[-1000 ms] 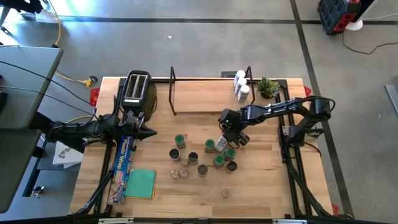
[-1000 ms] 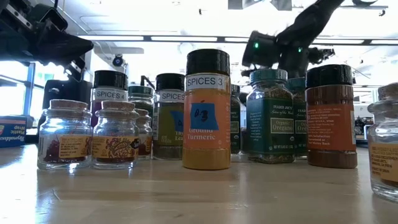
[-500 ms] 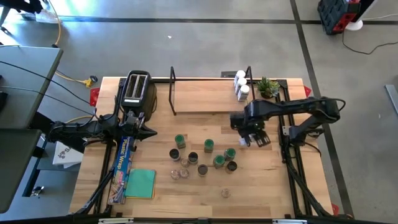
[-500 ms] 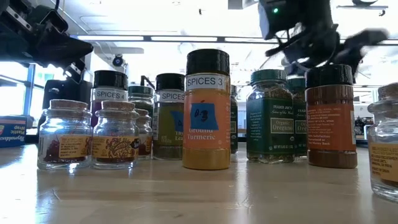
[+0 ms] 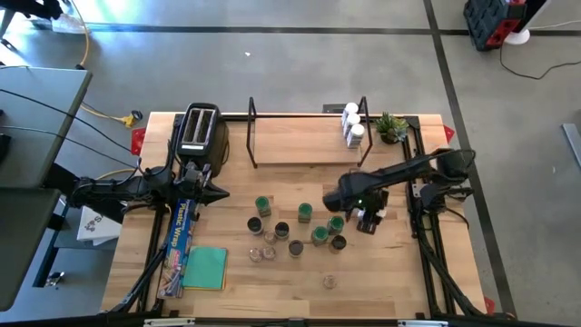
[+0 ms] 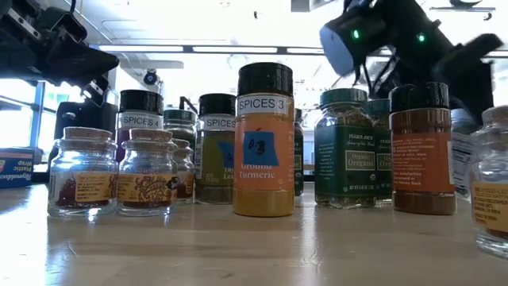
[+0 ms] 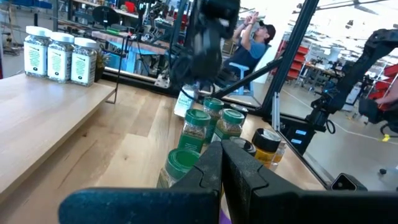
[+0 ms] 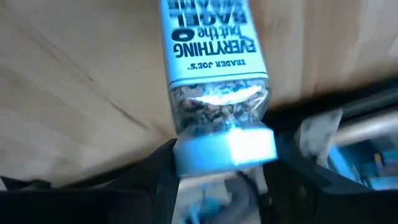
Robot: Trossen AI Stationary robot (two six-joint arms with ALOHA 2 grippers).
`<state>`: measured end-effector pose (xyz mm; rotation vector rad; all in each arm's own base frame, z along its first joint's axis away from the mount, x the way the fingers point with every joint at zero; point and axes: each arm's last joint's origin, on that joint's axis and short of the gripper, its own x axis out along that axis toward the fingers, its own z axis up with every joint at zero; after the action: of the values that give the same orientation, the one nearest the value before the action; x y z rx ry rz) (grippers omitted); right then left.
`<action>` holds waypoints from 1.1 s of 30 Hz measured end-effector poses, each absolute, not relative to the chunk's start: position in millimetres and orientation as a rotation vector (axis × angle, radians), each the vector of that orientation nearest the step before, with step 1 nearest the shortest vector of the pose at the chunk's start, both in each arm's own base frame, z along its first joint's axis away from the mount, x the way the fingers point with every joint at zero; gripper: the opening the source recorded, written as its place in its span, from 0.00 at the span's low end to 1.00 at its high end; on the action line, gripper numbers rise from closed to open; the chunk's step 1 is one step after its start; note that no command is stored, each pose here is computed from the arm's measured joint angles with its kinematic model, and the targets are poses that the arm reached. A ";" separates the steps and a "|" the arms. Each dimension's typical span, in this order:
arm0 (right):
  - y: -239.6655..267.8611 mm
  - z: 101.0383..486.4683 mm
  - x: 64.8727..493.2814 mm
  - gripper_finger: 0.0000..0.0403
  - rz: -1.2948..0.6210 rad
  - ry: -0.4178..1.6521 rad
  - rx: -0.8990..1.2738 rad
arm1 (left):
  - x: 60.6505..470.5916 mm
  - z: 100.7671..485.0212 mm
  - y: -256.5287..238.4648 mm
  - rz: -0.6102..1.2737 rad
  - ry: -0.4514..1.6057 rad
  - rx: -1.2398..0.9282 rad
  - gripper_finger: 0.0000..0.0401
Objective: Shelf spices
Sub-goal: Put the white seasoning bottle on the shelf and align it with the other white seasoning bottles
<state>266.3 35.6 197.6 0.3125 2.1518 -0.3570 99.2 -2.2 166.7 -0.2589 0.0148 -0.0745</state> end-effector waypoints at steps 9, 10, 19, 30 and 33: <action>47.9 185.2 270.1 0.51 -0.367 2.197 0.365 | 99.2 166.7 -2.2 -0.074 0.015 -0.259 0.00; 48.2 185.7 270.3 0.55 -0.360 2.195 0.381 | 99.2 166.6 -2.2 -0.074 0.016 -0.259 0.00; 47.3 199.7 265.2 0.75 -0.466 2.132 0.455 | 99.2 166.7 -2.2 -0.074 0.015 -0.259 0.00; 85.9 260.4 216.2 0.76 -0.352 1.710 0.560 | 99.2 166.7 -2.2 -0.074 0.015 -0.259 0.00; 97.5 264.5 192.6 0.76 -0.381 1.582 0.536 | 99.2 166.7 -2.2 -0.074 0.015 -0.259 0.00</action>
<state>192.6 97.5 264.5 0.5363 1.5816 -0.3811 99.2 -2.2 166.7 -0.2589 0.0152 -0.0744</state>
